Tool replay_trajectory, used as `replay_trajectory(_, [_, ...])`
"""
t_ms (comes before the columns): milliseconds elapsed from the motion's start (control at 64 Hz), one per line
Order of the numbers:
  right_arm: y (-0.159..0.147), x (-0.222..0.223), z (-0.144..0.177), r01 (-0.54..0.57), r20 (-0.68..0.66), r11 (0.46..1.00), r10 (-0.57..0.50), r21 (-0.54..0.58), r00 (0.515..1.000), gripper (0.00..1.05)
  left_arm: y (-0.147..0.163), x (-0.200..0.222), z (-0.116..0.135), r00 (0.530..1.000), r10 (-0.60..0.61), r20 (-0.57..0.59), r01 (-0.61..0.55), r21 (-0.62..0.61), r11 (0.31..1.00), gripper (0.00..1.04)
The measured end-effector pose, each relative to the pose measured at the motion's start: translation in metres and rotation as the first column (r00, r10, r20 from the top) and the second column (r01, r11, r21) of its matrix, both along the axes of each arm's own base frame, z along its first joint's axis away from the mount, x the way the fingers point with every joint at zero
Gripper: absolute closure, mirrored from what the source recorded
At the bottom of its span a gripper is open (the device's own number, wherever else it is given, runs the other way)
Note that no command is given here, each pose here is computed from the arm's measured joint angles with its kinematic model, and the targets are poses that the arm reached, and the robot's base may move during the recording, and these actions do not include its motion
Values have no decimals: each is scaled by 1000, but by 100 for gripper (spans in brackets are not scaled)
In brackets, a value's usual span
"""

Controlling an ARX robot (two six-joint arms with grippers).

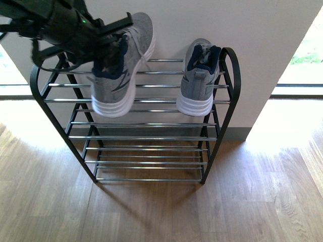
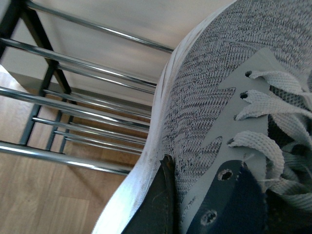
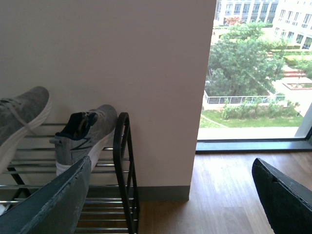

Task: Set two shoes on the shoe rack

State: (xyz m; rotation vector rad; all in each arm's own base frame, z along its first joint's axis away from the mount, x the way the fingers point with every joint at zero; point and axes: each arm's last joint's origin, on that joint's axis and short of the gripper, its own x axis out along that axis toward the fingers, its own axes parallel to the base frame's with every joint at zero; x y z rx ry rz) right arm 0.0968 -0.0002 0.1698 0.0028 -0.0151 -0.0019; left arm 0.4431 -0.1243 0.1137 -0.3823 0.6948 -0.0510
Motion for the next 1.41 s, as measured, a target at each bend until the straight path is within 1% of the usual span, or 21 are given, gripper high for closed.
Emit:
replay_trajectory(141, [0, 0, 0, 0, 0, 1000, 0, 0, 1000, 9, -26, 29, -18, 999, -27, -32, 25, -62, 998, 103])
replay_trajectory(328, [0, 0, 0, 0, 0, 1000, 0, 0, 1000, 9, -54, 50, -28, 995, -70, -68, 60, -136, 989, 103])
replay_trajectory(500, [0, 0, 0, 0, 0, 1000, 0, 0, 1000, 9, -63, 61, -32, 994, -71, -86, 57, -158, 986, 103])
replay_trajectory(625, [0, 0, 0, 0, 0, 1000, 0, 0, 1000, 9, -64, 62, -30, 994, -63, -88, 49, -153, 987, 82])
replay_trajectory(734, [0, 0, 0, 0, 0, 1000, 0, 0, 1000, 9, -64, 57, -25, 997, -48, -63, 38, -149, 988, 63])
replay_trajectory(843, [0, 0, 0, 0, 0, 1000, 0, 0, 1000, 9, -64, 43, -8, 1000, -16, -21, 12, -143, 990, 45])
replay_trajectory(1015, [0, 0, 0, 0, 0, 1000, 0, 0, 1000, 9, -49, 9, 41, 991, 111, 72, -105, -80, 991, 15])
replay_trajectory(1062, [0, 0, 0, 0, 0, 1000, 0, 0, 1000, 9, -44, -1, 52, 985, 141, 97, -135, -64, 989, 8])
replay_trajectory(1093, [0, 0, 0, 0, 0, 1000, 0, 0, 1000, 9, -39, -9, 59, 980, 163, 114, -159, -42, 986, 8])
replay_trajectory(1140, [0, 0, 0, 0, 0, 1000, 0, 0, 1000, 9, -30, -24, 69, 968, 206, 140, -205, -17, 979, 10])
replay_trajectory(1234, [0, 0, 0, 0, 0, 1000, 0, 0, 1000, 9, -11, -54, 85, 945, 269, 184, -282, 47, 958, 9])
replay_trajectory(1406, [0, 0, 0, 0, 0, 1000, 0, 0, 1000, 9, 25, -117, 111, 894, 348, 283, -399, 150, 905, 9])
